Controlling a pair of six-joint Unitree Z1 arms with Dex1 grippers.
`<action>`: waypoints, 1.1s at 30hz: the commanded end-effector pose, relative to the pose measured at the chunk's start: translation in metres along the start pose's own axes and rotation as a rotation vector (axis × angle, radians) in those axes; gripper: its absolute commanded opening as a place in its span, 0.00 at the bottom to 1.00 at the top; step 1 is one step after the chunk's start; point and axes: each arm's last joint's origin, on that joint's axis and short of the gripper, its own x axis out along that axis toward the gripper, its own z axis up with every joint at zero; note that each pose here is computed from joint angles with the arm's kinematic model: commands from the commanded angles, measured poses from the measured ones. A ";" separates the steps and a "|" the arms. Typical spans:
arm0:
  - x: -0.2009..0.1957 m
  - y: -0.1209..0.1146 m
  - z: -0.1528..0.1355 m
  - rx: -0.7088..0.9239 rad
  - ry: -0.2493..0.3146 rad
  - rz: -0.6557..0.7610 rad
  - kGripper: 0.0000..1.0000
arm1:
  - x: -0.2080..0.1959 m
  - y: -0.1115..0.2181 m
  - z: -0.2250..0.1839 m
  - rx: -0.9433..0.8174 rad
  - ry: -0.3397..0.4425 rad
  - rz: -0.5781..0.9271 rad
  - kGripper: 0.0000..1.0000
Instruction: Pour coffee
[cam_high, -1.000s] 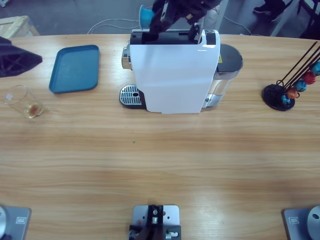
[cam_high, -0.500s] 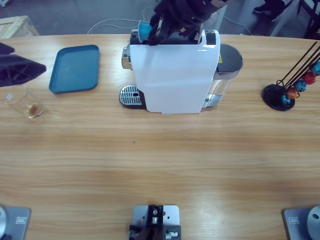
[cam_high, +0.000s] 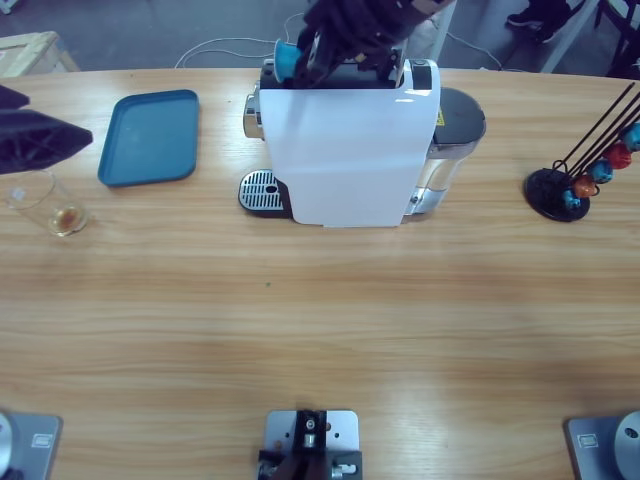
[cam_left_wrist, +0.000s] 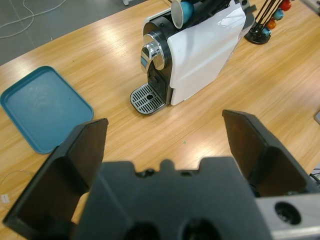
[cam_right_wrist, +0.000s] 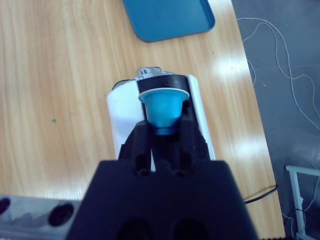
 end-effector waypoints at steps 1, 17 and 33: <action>0.003 0.003 -0.008 -0.002 0.014 0.020 0.99 | 0.025 -0.003 -0.015 0.038 0.064 0.024 0.00; 0.003 0.004 -0.008 -0.003 0.010 0.018 0.99 | 0.013 -0.001 -0.015 0.042 0.047 0.018 1.00; -0.003 0.003 -0.001 -0.016 -0.033 0.010 0.98 | -0.098 0.065 0.013 0.614 -0.006 -0.064 0.00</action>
